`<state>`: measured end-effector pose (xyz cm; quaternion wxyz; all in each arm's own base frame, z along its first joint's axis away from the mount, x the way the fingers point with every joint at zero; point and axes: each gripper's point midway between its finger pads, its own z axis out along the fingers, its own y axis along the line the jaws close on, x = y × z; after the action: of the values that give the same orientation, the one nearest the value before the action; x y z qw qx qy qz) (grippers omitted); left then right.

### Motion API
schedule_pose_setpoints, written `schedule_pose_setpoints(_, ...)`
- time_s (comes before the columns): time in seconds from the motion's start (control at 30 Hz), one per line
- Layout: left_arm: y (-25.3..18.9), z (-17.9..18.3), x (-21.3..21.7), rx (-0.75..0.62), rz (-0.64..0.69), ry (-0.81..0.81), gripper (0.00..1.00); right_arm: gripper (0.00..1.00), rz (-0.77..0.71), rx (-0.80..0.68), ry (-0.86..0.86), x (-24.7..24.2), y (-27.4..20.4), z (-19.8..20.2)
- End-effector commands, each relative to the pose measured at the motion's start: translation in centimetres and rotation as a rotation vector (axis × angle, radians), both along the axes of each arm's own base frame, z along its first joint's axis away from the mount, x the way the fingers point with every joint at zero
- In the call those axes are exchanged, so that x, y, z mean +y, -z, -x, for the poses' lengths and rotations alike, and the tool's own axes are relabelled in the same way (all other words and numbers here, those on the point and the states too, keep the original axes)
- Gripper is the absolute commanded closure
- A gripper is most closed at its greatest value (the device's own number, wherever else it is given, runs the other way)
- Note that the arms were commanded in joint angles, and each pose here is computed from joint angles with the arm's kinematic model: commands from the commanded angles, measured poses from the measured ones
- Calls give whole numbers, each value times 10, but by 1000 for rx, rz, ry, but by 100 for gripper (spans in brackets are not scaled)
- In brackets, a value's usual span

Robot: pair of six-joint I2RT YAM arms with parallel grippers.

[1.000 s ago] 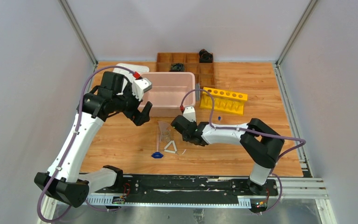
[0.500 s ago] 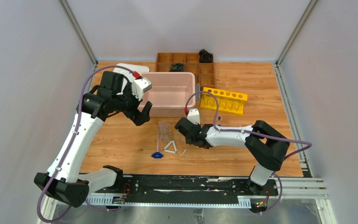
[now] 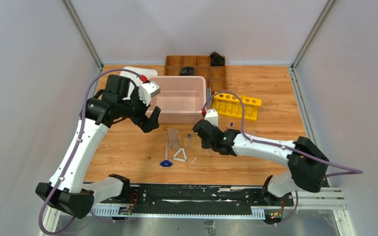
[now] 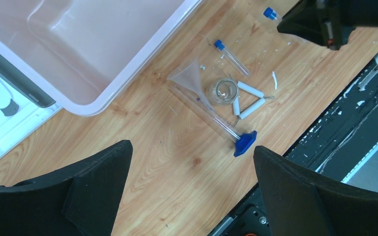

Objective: Organize the chemistry lab equipment

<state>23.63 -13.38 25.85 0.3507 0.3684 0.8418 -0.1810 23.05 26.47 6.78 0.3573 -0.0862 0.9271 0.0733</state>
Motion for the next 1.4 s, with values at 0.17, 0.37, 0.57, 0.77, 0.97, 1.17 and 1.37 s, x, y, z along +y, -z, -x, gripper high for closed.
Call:
schedule_pose_setpoints(0.17, -29, 11, -16, -27, 106, 48, 0, 100, -276, -227, -112, 18, -152, -8)
schedule_pose_setpoints(0.37, -52, 15, -27, -36, 182, 66, 0, 100, -556, -389, -167, 44, -243, -10)
schedule_pose_setpoints(0.57, -73, 17, -43, 42, 297, 52, 0, 100, -733, -475, -130, 77, -299, -23)
schedule_pose_setpoints(0.77, -79, 16, -55, 87, 356, 75, 2, 100, -895, -511, -62, 98, -330, -29)
schedule_pose_setpoints(0.97, -75, 11, -61, 122, 381, 68, 16, 100, -932, -499, -115, 131, -337, -18)
schedule_pose_setpoints(1.17, -80, 7, -61, 104, 381, 71, 29, 100, -962, -479, -145, 146, -335, -8)
schedule_pose_setpoints(1.37, -77, 9, -61, 101, 377, 86, 55, 100, -970, -487, -144, 146, -335, -6)
